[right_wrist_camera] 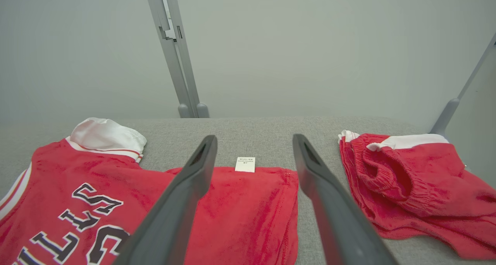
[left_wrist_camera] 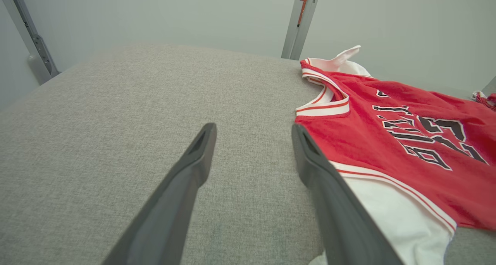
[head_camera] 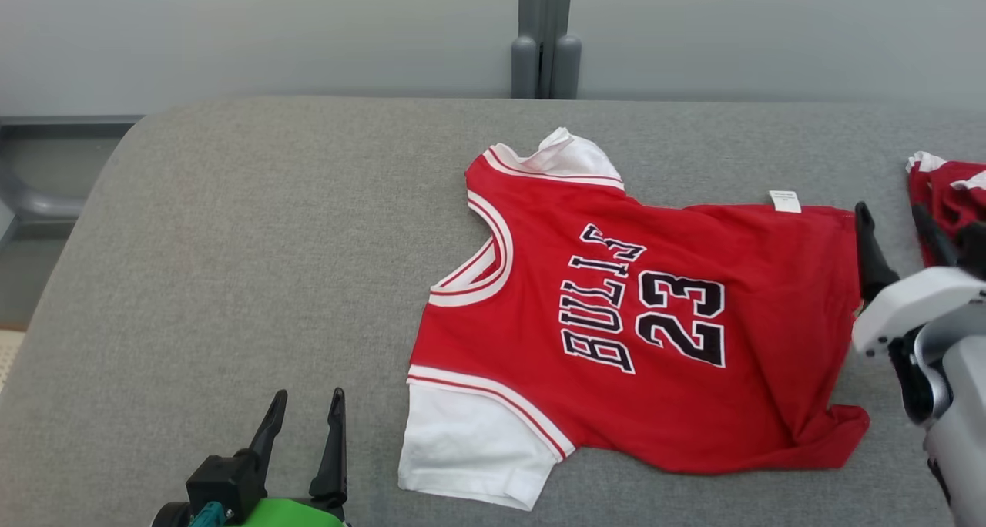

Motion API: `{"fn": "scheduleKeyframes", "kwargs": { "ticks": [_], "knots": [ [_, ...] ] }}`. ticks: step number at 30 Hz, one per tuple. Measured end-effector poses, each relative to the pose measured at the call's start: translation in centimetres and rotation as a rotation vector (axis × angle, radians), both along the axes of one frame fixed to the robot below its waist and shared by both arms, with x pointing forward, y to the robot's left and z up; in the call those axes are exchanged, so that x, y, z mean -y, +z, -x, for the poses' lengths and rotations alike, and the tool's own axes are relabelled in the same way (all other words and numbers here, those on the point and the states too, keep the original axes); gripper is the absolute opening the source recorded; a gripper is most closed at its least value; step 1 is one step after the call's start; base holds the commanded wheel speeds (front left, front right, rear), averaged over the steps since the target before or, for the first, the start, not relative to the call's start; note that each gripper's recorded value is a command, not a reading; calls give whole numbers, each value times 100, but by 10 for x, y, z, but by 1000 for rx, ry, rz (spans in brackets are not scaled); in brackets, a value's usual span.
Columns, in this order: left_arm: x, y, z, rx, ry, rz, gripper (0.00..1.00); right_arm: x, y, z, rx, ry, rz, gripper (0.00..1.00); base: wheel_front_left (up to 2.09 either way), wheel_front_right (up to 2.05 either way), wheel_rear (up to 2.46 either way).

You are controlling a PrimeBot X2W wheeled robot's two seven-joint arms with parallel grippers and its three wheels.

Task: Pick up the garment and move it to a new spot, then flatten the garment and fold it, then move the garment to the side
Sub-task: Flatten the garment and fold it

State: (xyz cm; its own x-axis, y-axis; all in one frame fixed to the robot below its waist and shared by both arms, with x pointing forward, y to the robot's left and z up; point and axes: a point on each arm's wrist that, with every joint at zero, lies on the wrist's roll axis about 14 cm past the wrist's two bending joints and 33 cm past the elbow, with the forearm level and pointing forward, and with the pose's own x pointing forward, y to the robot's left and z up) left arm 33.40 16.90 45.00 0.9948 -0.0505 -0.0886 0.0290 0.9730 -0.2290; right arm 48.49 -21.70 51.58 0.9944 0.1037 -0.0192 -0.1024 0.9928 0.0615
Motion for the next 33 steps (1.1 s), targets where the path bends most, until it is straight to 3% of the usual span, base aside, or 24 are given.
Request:
{"fn": "scheduleKeyframes", "kwargs": {
  "ticks": [17, 33],
  "knots": [
    [15, 21, -7, 74, -70, -37, 100, 6, 0, 126, 106, -48, -68, 100, 0, 0, 0],
    [-4, 27, -3, 94, -26, -67, 100, -5, -7, 168, 112, -67, -42, 100, 0, 0, 0]
  ]
}}
